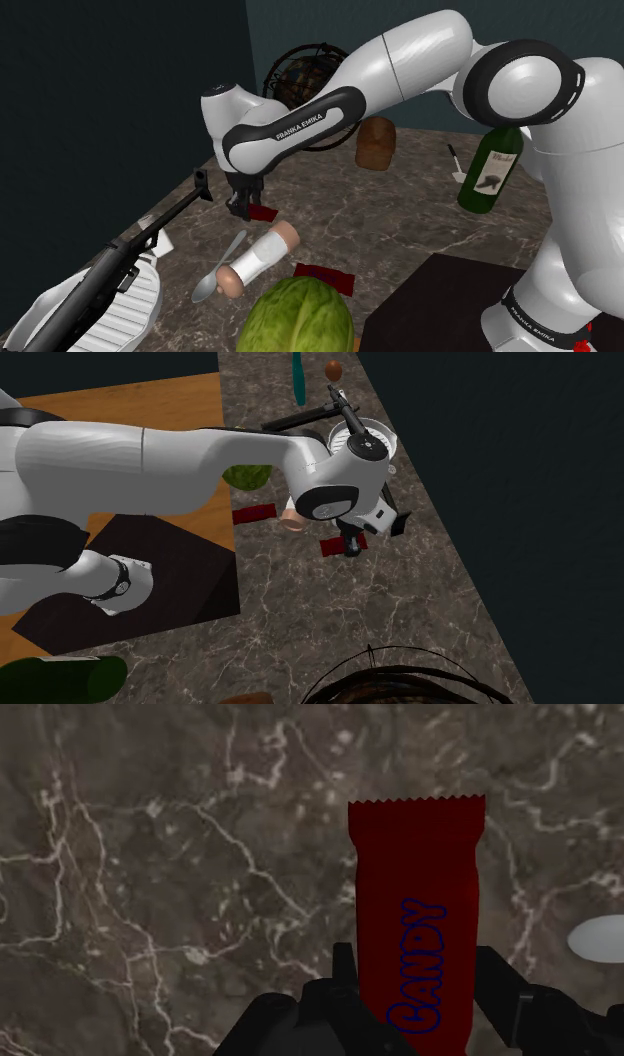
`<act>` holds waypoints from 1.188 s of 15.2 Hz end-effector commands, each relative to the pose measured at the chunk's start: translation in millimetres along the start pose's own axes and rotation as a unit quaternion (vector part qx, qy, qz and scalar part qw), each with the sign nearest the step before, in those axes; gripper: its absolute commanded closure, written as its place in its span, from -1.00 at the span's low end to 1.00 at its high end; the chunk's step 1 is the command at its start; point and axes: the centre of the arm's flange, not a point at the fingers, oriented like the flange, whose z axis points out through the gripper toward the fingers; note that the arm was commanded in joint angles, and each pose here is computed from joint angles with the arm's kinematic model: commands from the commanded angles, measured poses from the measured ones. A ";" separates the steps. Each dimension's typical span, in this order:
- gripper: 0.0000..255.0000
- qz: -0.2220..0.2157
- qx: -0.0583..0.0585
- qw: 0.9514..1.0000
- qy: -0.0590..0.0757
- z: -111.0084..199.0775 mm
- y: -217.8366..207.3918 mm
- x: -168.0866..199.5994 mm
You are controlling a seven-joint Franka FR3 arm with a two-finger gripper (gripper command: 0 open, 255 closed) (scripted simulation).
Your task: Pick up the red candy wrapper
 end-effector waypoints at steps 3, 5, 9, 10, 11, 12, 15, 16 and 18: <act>1.00 0.000 0.000 1.000 0.000 0.5 -0.1 0.0; 1.00 0.000 0.000 1.000 0.000 0.5 -0.1 0.0; 1.00 0.000 0.000 1.000 0.000 -4.8 0.2 0.6; 1.00 0.000 0.000 1.000 0.000 -10.0 0.6 0.6; 1.00 0.000 0.000 1.000 0.000 -15.3 1.1 0.7; 1.00 0.000 0.000 1.000 0.000 -20.6 1.5 0.7; 1.00 0.000 0.000 1.000 0.000 -36.3 2.8 0.8; 1.00 0.000 0.000 1.000 0.000 -41.6 3.3 0.8; 1.00 0.000 0.000 1.000 0.000 -52.1 4.1 0.8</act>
